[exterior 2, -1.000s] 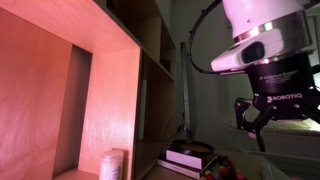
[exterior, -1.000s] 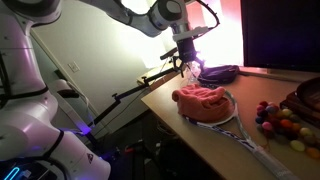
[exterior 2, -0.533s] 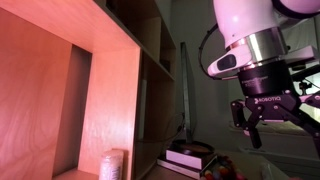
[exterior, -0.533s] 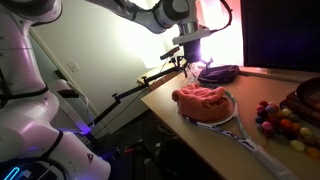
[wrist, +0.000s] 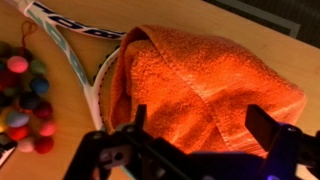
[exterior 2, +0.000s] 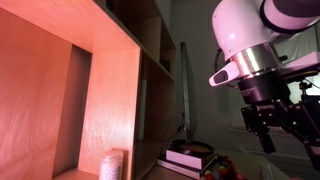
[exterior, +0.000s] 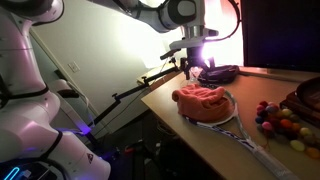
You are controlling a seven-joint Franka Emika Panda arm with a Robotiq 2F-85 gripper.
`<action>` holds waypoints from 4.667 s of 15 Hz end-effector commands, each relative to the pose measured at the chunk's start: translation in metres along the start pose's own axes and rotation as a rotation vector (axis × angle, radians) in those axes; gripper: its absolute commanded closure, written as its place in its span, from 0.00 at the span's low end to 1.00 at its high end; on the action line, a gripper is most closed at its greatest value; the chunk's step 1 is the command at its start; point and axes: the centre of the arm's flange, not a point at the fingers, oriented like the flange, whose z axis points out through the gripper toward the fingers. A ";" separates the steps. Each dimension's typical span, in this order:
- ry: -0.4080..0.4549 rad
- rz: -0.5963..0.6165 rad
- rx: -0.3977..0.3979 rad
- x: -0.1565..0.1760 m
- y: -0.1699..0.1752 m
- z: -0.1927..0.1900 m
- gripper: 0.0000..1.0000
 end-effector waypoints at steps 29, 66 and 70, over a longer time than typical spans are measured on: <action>-0.038 0.014 -0.094 -0.018 -0.061 0.057 0.00; 0.076 -0.047 -0.342 -0.019 -0.055 -0.070 0.95; 0.111 -0.067 -0.393 -0.012 -0.079 -0.111 0.95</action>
